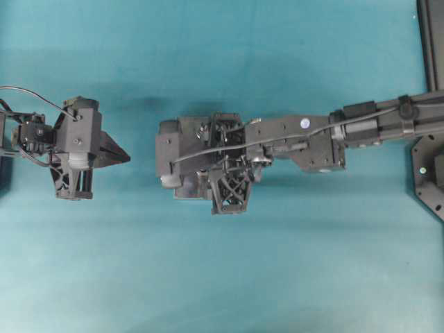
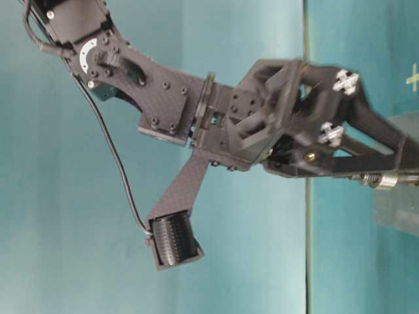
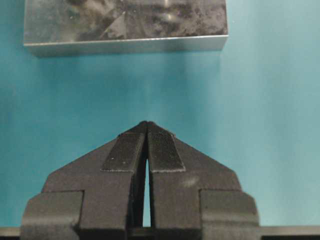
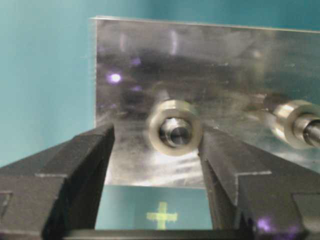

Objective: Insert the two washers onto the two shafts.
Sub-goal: 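Push the washer onto the lower shaft with the right gripper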

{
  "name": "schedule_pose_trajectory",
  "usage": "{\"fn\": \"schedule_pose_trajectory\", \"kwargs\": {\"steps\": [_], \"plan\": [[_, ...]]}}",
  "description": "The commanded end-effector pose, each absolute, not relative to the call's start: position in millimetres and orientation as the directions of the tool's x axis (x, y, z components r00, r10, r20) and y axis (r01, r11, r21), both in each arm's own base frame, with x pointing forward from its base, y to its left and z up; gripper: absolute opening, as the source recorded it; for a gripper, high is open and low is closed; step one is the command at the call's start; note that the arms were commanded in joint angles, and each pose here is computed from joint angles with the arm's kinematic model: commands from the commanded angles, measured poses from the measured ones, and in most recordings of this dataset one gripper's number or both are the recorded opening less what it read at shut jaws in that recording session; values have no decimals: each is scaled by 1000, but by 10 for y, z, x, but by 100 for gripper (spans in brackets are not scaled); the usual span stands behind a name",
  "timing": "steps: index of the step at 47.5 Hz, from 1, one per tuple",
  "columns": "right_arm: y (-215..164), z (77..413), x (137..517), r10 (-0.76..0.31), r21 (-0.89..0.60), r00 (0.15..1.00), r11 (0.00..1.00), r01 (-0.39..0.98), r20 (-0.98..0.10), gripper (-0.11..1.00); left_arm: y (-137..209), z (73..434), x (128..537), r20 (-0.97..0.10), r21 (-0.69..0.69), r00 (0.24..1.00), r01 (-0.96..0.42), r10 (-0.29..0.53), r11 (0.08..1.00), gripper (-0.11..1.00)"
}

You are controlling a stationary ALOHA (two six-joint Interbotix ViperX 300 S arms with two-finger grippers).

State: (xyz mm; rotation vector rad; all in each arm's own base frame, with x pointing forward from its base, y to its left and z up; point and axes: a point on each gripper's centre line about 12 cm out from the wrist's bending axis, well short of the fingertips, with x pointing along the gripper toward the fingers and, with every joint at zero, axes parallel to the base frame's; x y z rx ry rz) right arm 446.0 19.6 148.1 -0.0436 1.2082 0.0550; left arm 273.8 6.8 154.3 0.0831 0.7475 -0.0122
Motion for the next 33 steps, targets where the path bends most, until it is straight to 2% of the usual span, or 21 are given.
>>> {"fn": "schedule_pose_trajectory", "kwargs": {"steps": [1,18,33], "plan": [[293,1681,4533,32,-4,408,996,-87,-912,64,60,1642,2785,-651,74,759,41,17,996,0],[-73,1682,4673,-13,-25,401,999,-26,-916,59,56,1651,2765,-647,73,762,41,16,997,0],[316,1655,4621,29,-5,375,996,-88,-927,59,55,1644,2751,-650,74,760,42,16,996,0]]}}
